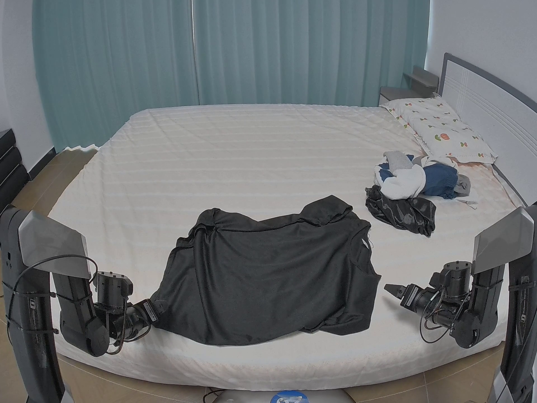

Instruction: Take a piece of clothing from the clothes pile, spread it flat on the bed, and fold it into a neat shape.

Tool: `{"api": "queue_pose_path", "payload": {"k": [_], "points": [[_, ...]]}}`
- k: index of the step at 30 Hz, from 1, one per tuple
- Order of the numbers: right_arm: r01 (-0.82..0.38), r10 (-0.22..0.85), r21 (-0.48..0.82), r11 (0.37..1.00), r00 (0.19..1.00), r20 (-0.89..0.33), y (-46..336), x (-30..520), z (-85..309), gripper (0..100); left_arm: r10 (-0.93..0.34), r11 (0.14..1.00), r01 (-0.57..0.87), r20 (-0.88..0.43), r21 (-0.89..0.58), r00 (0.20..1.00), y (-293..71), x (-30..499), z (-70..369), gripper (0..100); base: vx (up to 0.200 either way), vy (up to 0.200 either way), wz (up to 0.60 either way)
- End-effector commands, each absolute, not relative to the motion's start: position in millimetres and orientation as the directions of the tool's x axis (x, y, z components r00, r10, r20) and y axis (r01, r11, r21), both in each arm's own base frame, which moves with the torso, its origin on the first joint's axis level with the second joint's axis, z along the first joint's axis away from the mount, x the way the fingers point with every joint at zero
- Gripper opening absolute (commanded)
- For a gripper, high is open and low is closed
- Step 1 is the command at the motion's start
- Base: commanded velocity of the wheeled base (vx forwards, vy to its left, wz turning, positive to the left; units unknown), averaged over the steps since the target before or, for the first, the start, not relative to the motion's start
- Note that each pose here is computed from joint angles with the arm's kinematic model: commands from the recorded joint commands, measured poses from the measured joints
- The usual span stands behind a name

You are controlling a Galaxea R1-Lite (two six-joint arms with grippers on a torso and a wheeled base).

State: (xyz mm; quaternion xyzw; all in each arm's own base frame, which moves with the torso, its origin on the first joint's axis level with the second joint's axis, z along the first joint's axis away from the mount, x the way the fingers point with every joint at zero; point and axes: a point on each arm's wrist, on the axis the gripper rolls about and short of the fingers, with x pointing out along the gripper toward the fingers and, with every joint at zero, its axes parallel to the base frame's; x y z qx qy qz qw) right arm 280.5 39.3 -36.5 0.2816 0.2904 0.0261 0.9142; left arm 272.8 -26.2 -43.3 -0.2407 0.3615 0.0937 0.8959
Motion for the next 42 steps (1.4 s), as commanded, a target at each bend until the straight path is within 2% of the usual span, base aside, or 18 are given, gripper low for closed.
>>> {"api": "queue_pose_path", "payload": {"k": [1,3,4,11,17,28,29,35,42], "points": [[0.102,0.219,0.533,0.840,0.834,-0.506,42,282,-36,100,-0.009,0.866,-0.341,-0.694,-0.365,0.720,-27,277,-48,100,0.000,0.000,0.00],[0.100,0.222,0.533,0.840,0.833,-0.506,43,283,-37,100,-0.010,0.864,-0.340,-0.687,-0.372,0.727,-28,278,-46,100,0.000,0.000,0.00],[0.099,0.222,0.533,0.840,0.834,-0.505,43,283,-37,100,-0.011,0.864,-0.340,-0.687,-0.373,0.727,-28,278,-46,0,0.000,0.000,0.00],[0.071,0.243,0.534,0.843,0.835,-0.494,52,294,-45,100,0.001,0.857,-0.348,-0.674,-0.379,0.738,-24,275,-39,0,0.000,0.000,0.00],[0.035,0.277,0.532,0.846,0.824,-0.495,68,307,-56,100,0.026,0.808,-0.377,-0.611,-0.453,0.791,-13,281,-17,0,0.000,0.000,0.00],[0.011,0.302,0.533,0.846,0.813,-0.497,87,341,-57,100,0.075,0.738,-0.426,-0.563,-0.524,0.823,5,296,-11,0,0.000,0.000,0.00],[0.013,0.300,0.532,0.847,0.813,-0.499,87,344,-57,0,0.075,0.734,-0.427,-0.562,-0.528,0.824,5,296,-11,0,0.000,0.000,0.00],[0.027,0.270,0.526,0.850,0.835,-0.480,87,355,-56,0,0.080,0.710,-0.427,-0.538,-0.560,0.839,6,303,-9,0,0.000,0.000,0.00],[0.019,0.208,0.544,0.839,0.913,-0.351,72,386,-29,0,0.096,0.625,-0.444,-0.501,-0.642,0.860,11,314,-5,0,0.000,0.000,0.00]]}}
